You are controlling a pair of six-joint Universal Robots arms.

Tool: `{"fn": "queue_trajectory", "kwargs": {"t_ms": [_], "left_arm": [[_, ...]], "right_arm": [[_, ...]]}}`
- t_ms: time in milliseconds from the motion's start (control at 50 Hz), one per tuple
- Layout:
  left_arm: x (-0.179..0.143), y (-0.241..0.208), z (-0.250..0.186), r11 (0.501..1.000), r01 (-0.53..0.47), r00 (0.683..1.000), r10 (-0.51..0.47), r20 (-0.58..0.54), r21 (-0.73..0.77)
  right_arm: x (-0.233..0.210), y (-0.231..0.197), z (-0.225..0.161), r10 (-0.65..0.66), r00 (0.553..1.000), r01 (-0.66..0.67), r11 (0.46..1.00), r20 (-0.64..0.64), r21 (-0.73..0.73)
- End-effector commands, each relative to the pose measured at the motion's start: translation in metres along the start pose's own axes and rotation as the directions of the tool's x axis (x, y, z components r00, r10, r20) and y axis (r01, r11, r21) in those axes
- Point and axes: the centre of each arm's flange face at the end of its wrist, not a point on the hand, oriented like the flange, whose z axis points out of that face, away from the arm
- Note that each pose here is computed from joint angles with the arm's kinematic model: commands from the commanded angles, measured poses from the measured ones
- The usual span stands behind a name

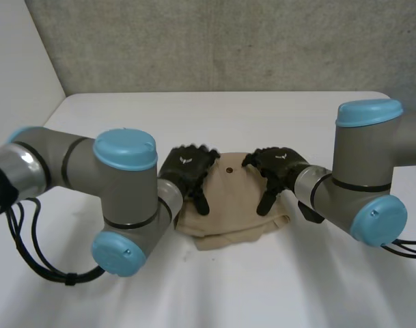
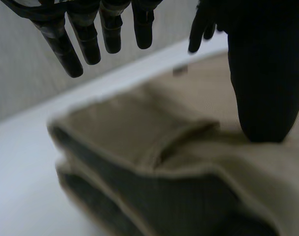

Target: Fold the shorts.

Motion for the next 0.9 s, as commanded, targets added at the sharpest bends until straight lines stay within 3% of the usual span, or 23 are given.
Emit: {"fn": "queue_trajectory", "kwargs": {"t_ms": [20,140,280,460,540,600,680,900], "left_arm": [[-0.011,0.032,0.003,0.99,0.017,0.997,-0.007,0.071,-0.14],[-0.01,0.039,-0.007,0.978,-0.025,0.998,0.038,0.057,-0.207],[-0.011,0.022,-0.014,0.982,-0.088,0.993,0.099,0.058,-0.169],[-0.022,-0.064,-0.053,0.995,-0.076,0.992,0.07,0.102,0.061],[-0.033,-0.094,-0.072,0.986,-0.072,0.989,0.051,0.137,0.148],[-0.064,-0.125,-0.091,0.971,-0.069,0.974,0.016,0.225,0.231],[-0.089,-0.143,-0.107,0.96,-0.07,0.956,-0.013,0.294,0.27],[-0.112,-0.151,-0.135,0.964,0.016,0.934,-0.108,0.339,0.264]], "right_arm": [[0.015,0.019,0.01,-0.11,0.991,0.104,0.991,-0.073,-0.083],[0.018,0.024,0.009,-0.183,0.979,0.172,0.978,-0.093,-0.116],[0.018,0.003,-0.004,-0.185,0.976,0.179,0.982,-0.118,-0.063],[0.022,-0.076,-0.045,-0.13,0.965,0.187,0.948,-0.227,0.256],[0.03,-0.112,-0.075,-0.022,0.956,0.143,0.905,-0.291,0.402],[0.036,-0.131,-0.102,0.072,0.933,0.111,0.876,-0.353,0.47],[0.052,-0.13,-0.114,0.114,0.885,0.117,0.884,-0.452,0.452],[0.05,-0.121,-0.122,0.06,0.883,0.127,0.925,-0.466,0.359]]}}
